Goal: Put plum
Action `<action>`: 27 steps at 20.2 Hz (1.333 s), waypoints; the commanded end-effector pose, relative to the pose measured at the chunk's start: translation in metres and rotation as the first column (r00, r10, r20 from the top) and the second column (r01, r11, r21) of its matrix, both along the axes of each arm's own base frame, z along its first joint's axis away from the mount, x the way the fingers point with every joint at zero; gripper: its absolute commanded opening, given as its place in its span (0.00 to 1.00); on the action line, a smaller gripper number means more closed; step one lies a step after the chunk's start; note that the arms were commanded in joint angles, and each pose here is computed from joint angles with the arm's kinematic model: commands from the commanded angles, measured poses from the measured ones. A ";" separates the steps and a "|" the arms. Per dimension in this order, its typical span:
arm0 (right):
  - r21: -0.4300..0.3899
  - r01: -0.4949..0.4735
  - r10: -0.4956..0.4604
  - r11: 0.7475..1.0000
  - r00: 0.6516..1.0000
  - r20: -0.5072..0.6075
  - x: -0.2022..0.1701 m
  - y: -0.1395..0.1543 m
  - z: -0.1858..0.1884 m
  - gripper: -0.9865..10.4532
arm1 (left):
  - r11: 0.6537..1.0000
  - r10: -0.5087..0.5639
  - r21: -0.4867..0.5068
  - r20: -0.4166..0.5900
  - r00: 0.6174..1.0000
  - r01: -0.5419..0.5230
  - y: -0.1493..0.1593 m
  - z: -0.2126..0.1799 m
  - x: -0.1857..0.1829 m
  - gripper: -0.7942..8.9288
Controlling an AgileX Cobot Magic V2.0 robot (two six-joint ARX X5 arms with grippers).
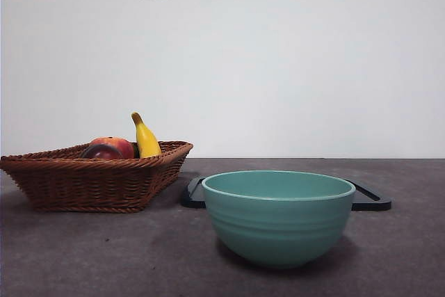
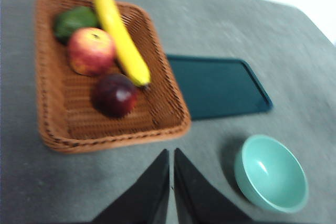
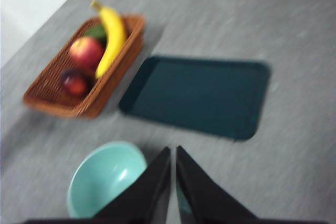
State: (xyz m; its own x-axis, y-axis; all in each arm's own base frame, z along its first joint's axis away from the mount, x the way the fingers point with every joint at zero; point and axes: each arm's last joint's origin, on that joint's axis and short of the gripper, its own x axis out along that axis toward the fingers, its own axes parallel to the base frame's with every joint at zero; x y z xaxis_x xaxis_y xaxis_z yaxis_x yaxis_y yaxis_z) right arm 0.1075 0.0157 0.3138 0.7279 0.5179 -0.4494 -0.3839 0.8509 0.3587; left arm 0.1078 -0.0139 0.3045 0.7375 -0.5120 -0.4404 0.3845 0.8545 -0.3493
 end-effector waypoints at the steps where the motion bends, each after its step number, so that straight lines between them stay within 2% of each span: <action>1: -0.039 -0.079 0.078 0.996 0.997 -0.027 0.005 0.003 0.011 0.09 | 0.995 -0.094 0.045 -0.002 0.996 0.094 -0.003 0.013 0.003 0.09; 4: -0.066 -0.144 0.137 0.987 0.986 -0.099 0.009 0.008 0.018 0.09 | 0.983 -0.170 0.065 -0.064 0.983 0.174 -0.007 0.022 0.004 0.09; 8: -0.100 -0.261 0.240 0.960 0.953 -0.187 0.010 0.017 0.023 0.09 | 0.959 -0.255 0.094 -0.138 0.957 0.269 -0.012 0.028 0.002 0.09; 12: -0.106 -0.316 0.292 0.943 0.936 -0.196 0.009 0.022 0.023 0.09 | 0.951 -0.277 0.101 -0.147 0.950 0.293 -0.014 0.027 0.001 0.09; 15: -0.106 -0.318 0.293 0.942 0.936 -0.196 0.008 0.023 0.023 0.10 | 0.951 -0.276 0.103 -0.144 0.950 0.292 -0.014 0.027 0.001 0.13; 17: -0.108 -0.315 0.290 0.943 0.936 -0.197 0.009 0.023 0.023 0.21 | 0.951 -0.273 0.105 -0.144 0.951 0.289 -0.014 0.027 0.001 0.27; 18: -0.105 -0.313 0.289 0.944 0.936 -0.199 0.009 0.023 0.023 0.32 | 0.952 -0.273 0.105 -0.144 0.951 0.289 -0.014 0.027 0.001 0.38; 19: -0.105 -0.313 0.288 0.944 0.937 -0.199 0.009 0.023 0.023 0.40 | 0.952 -0.273 0.105 -0.145 0.951 0.289 -0.014 0.027 0.001 0.45; 20: -0.105 -0.313 0.288 0.944 0.937 -0.199 0.009 0.023 0.023 0.44 | 0.952 -0.272 0.105 -0.145 0.951 0.288 -0.014 0.027 0.001 0.51; 22: -0.105 -0.313 0.289 0.944 0.937 -0.199 0.009 0.023 0.023 0.44 | 0.953 -0.270 0.103 -0.147 0.952 0.286 -0.014 0.027 0.001 0.57; 27: -0.103 -0.312 0.287 0.945 0.937 -0.200 0.009 0.023 0.023 0.44 | 0.963 -0.222 0.126 -0.135 0.966 0.239 -0.013 0.028 0.006 0.57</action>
